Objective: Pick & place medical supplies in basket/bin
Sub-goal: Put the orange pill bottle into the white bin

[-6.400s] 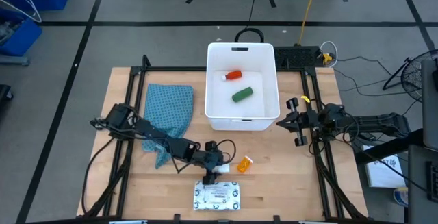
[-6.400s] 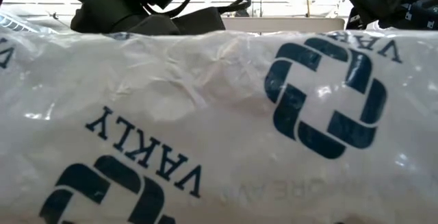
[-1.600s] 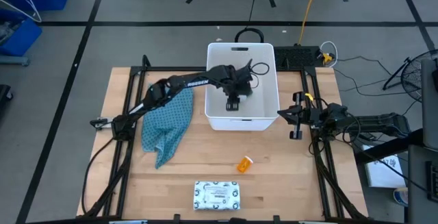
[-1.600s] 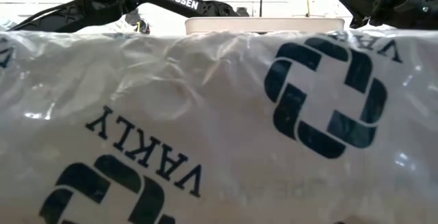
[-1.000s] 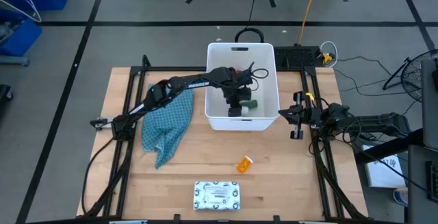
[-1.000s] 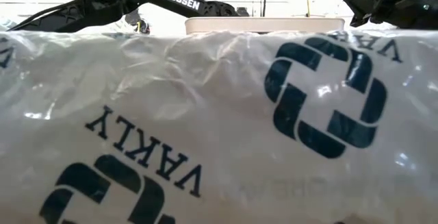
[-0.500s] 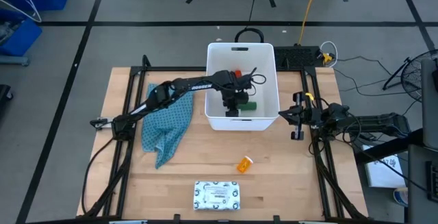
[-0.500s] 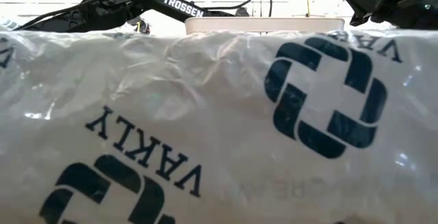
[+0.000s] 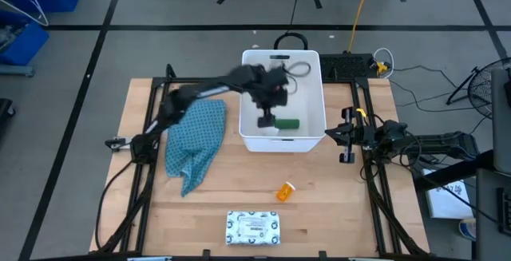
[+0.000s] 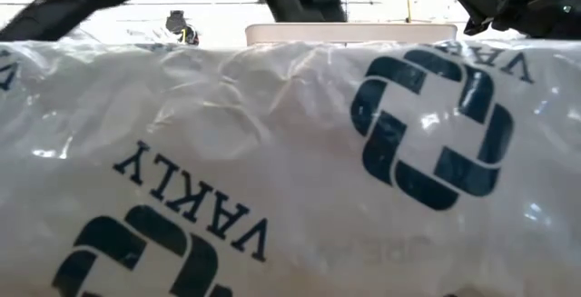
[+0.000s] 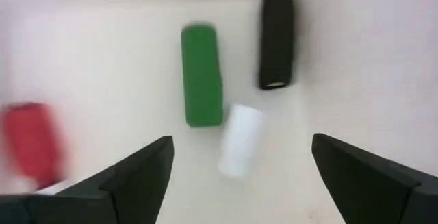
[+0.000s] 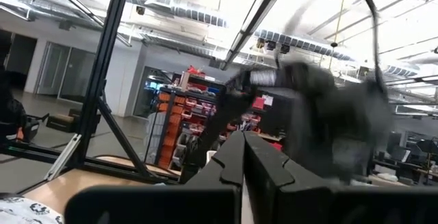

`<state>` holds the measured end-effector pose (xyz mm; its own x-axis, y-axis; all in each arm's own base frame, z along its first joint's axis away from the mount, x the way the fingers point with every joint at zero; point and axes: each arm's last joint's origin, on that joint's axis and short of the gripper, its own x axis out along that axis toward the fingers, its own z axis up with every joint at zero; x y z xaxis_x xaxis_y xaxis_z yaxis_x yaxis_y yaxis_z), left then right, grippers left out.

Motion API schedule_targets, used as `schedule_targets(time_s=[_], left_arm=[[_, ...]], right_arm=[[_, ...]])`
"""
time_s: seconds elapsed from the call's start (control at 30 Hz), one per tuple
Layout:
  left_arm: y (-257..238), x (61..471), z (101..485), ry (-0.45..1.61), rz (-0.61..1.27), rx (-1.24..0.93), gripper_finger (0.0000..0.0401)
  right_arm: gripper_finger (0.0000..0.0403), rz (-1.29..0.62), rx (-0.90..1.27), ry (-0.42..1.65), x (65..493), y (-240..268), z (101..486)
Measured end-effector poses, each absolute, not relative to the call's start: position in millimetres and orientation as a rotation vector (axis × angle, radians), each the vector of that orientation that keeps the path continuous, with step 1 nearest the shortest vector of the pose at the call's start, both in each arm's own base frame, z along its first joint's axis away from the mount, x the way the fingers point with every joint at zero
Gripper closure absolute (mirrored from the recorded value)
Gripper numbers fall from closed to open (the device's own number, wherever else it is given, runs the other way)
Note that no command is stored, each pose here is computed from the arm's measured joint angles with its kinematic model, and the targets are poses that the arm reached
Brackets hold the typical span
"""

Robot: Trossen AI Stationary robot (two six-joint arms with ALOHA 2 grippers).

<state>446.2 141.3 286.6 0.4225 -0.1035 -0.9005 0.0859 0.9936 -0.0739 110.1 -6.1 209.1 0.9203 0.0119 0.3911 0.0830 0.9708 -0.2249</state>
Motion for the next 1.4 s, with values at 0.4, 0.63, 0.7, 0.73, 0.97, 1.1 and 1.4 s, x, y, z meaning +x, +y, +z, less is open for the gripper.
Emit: schedule_targets(time_s=[0.4, 0.63, 0.7, 0.73, 0.97, 1.1, 1.4], left_arm=[[95.6, 286.1, 426.1, 0.859, -0.103, 0.138, 0.0319], [67.6, 214.3, 360.9, 0.485, -0.122, 0.184, 0.0391], [61.5, 199.0, 329.0, 0.392, -0.090, 0.190, 0.0397], [59.1, 190.6, 315.5, 0.342, -0.069, 0.190, 0.0397], [45.5, 142.6, 247.6, -0.004, -0.015, 0.085, 0.0399], [41.1, 130.8, 220.5, -0.029, 0.003, 0.039, 0.0400], [34.6, 107.4, 202.2, -0.068, 0.101, 0.080, 0.0400]], right_arm=[[0.0403, -0.034, -0.250, -0.363, 111.5, -6.2, 205.7], [0.0403, -0.033, -0.245, -0.361, 111.6, -6.2, 205.5], [0.0403, -0.033, -0.244, -0.357, 111.7, -6.2, 205.1], [0.0403, -0.032, -0.243, -0.356, 111.8, -6.2, 205.1], [0.0403, -0.031, -0.239, -0.349, 112.0, -6.2, 204.4], [0.0403, -0.032, -0.251, -0.338, 112.4, -6.2, 203.4], [0.0403, -0.026, -0.220, -0.320, 113.0, -6.3, 201.7]])
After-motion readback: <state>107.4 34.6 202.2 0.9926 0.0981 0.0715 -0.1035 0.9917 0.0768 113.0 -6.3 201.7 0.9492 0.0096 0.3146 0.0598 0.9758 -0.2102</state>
